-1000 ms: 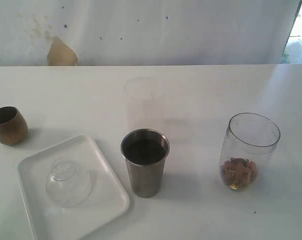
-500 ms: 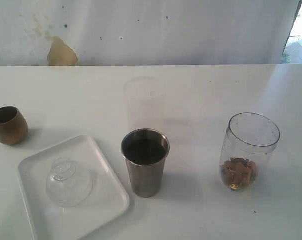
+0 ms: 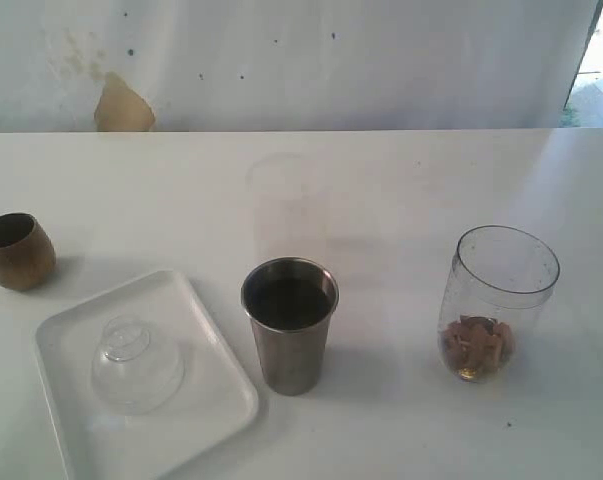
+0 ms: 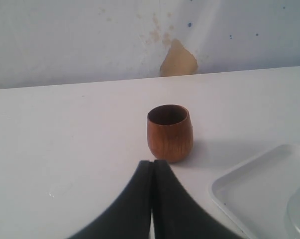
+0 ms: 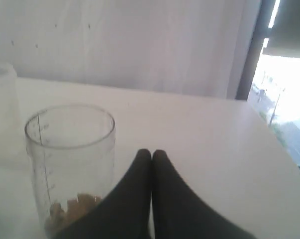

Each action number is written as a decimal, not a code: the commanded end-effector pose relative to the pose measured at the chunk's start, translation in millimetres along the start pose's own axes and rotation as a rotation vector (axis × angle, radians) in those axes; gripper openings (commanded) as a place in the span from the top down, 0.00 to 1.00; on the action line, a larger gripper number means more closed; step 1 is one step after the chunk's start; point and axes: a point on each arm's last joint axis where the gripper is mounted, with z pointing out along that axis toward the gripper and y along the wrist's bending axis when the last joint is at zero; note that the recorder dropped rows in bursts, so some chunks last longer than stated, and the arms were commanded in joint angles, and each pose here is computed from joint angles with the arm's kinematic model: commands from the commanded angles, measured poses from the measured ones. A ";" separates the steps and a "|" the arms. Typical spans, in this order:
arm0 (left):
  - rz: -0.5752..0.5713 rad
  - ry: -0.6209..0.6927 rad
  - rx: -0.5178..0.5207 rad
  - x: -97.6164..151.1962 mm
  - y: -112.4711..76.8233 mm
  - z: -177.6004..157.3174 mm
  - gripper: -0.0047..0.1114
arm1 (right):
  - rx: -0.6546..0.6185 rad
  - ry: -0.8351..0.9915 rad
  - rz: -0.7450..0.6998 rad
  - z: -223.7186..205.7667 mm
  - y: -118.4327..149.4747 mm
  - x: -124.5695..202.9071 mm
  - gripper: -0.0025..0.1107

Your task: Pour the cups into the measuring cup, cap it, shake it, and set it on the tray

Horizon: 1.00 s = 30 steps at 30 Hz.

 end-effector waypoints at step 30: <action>-0.001 -0.006 -0.001 0.7 0.0 0.0 0.96 | -0.833 -0.226 0.190 32.4 62.5 -55.5 0.23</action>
